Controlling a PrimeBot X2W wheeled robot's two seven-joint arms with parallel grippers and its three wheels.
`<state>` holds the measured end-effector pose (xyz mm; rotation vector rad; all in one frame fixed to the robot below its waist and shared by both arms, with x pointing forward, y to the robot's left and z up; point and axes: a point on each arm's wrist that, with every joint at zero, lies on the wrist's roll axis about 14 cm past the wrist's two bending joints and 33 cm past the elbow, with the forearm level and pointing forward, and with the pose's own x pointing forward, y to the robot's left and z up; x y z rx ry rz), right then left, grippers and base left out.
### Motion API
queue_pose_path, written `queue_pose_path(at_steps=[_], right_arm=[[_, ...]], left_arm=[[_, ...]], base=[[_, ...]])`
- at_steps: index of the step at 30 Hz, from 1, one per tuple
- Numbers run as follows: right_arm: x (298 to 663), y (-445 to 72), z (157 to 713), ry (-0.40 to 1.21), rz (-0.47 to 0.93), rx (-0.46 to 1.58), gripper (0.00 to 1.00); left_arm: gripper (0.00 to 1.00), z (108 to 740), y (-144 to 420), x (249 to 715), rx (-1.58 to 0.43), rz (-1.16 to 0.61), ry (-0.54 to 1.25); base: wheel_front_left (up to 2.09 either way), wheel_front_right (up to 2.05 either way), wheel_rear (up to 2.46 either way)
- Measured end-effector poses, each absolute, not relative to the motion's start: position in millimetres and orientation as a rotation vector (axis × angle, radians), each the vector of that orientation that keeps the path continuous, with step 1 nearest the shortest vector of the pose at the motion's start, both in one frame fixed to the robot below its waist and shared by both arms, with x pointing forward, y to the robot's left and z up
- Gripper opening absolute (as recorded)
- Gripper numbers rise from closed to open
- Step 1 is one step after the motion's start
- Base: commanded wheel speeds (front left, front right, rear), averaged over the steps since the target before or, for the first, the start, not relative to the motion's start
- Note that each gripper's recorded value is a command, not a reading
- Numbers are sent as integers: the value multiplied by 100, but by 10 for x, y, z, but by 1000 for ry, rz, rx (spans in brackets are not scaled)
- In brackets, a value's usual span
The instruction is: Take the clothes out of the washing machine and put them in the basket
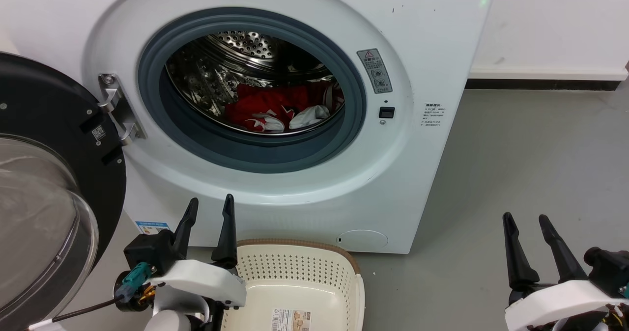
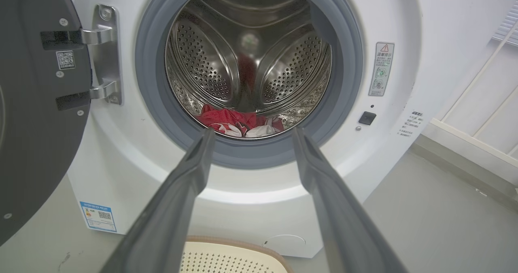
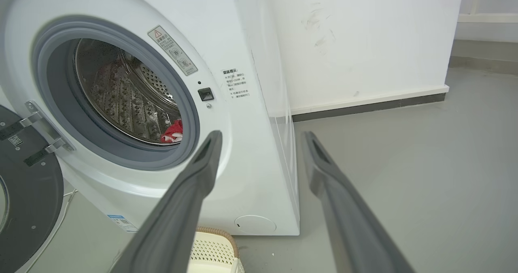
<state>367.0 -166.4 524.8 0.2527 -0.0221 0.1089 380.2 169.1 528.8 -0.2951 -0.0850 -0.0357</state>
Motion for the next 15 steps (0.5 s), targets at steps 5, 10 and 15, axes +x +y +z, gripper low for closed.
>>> queue_pose_path(at_steps=[5, 10, 15], right_arm=[[3673, -1635, 5259, -22, 120, 185, 100], [3664, -1635, 5269, -24, 121, 141, 100], [3660, -1645, 5260, -20, 119, 97, 100]], left_arm=[[100, 5353, 1673, 3818, -222, -42, -111], [100, 5358, 1650, 3806, -174, -46, -120], [100, 5349, 1649, 3804, -125, -47, -124]], base=[[0, 0, 0], [0, 0, 0], [0, 0, 0]])
